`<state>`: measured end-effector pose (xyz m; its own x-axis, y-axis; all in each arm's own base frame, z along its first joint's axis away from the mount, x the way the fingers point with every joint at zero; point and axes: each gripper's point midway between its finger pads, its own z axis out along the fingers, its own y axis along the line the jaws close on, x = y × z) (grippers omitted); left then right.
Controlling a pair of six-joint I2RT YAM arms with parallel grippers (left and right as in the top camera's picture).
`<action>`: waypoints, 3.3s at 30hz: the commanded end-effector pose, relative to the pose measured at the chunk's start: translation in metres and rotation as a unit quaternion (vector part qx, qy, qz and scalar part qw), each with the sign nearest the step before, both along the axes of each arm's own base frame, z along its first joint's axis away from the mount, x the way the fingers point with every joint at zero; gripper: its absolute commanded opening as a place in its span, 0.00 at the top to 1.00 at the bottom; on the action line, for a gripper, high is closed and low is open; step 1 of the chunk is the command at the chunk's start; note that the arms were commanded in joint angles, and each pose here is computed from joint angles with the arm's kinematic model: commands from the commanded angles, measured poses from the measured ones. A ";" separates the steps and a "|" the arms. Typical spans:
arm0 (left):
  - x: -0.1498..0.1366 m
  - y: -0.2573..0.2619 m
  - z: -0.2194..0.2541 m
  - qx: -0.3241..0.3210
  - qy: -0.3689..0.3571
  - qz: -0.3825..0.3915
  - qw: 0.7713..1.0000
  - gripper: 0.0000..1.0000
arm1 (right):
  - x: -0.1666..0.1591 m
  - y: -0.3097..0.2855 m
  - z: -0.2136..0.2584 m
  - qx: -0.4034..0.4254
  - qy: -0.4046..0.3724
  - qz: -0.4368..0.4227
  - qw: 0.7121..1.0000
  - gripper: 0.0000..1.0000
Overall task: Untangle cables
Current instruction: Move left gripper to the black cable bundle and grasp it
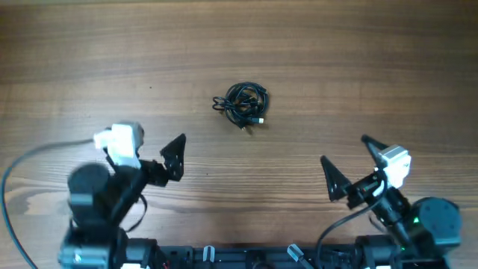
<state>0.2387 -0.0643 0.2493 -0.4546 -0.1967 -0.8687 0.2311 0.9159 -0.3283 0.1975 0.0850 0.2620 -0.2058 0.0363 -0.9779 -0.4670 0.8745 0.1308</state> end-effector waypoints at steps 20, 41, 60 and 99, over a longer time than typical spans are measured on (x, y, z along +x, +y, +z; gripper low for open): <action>0.091 -0.021 -0.040 -0.064 0.366 0.148 0.916 0.18 | 0.061 0.038 0.008 0.119 0.402 0.066 0.906 0.07; 0.169 -0.102 -0.151 0.220 0.244 -0.221 0.918 0.21 | 0.066 0.021 -0.006 0.108 0.419 -0.003 0.902 0.08; 0.150 -0.104 -0.201 0.286 0.250 -0.343 0.859 0.74 | 0.068 0.018 -0.008 0.103 0.419 -0.013 0.902 0.07; 0.097 -0.184 -0.029 -0.236 0.373 -0.224 0.869 0.96 | 0.080 0.031 -0.006 0.148 0.436 -0.001 0.888 0.16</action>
